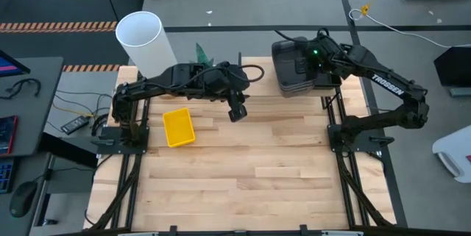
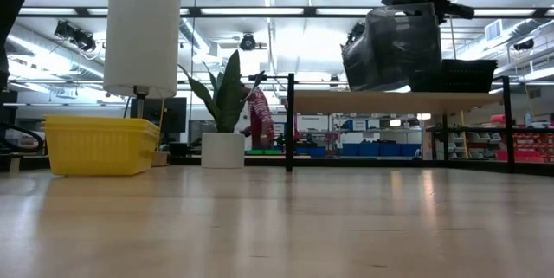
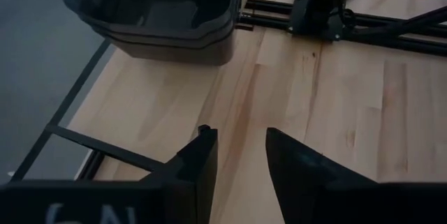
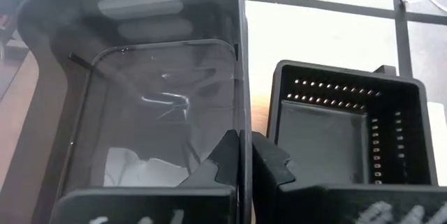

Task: Stack baskets on shelf by color
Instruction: Put the stacked gray bins on the shelf, then put the stacked yellow bins on the shelf

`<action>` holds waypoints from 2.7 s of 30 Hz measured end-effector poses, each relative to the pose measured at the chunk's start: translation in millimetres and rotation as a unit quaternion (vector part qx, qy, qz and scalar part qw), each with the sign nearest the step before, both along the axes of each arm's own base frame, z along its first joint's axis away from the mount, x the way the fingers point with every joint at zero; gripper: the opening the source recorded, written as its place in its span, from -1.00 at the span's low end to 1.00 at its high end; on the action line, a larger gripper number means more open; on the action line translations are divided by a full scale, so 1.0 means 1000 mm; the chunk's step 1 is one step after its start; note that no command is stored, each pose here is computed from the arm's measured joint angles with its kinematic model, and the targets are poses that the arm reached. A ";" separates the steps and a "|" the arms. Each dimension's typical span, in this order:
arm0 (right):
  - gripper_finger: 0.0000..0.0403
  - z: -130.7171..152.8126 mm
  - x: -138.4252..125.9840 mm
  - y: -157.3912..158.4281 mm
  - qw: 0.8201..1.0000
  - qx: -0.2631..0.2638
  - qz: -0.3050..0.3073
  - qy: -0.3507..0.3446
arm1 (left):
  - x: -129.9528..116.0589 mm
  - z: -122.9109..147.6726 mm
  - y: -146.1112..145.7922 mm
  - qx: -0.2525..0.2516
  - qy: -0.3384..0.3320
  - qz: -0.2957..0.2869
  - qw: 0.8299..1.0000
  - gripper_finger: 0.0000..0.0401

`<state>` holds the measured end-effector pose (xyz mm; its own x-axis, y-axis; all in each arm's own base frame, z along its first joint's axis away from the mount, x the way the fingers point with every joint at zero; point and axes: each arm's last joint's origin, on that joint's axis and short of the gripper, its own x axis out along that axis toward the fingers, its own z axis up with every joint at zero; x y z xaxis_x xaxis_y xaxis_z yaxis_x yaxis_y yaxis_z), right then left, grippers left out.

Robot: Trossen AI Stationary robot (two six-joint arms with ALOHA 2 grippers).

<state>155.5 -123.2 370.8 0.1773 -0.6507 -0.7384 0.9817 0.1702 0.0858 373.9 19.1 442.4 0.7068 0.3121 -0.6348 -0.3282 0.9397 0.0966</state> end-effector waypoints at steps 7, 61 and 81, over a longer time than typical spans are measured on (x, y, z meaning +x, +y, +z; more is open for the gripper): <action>-0.91 -0.002 0.003 -0.001 0.999 0.008 -0.025 -0.019 | 0.000 0.000 0.000 0.002 0.000 -0.002 1.000 -0.36; -0.25 0.108 0.006 0.020 0.956 -0.233 0.166 -0.068 | -0.046 -0.014 -0.045 -0.055 0.197 -0.068 0.976 -0.36; -0.25 0.120 0.032 0.050 0.881 -0.288 0.358 -0.118 | -0.051 -0.133 -0.086 -0.049 0.358 -0.024 0.932 -0.36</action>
<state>188.0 -73.0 491.1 0.7979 -0.5647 -0.2106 0.5721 0.8196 -0.0301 322.6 -67.1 309.5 0.1020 0.2079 -0.9728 -0.1703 0.9671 0.1889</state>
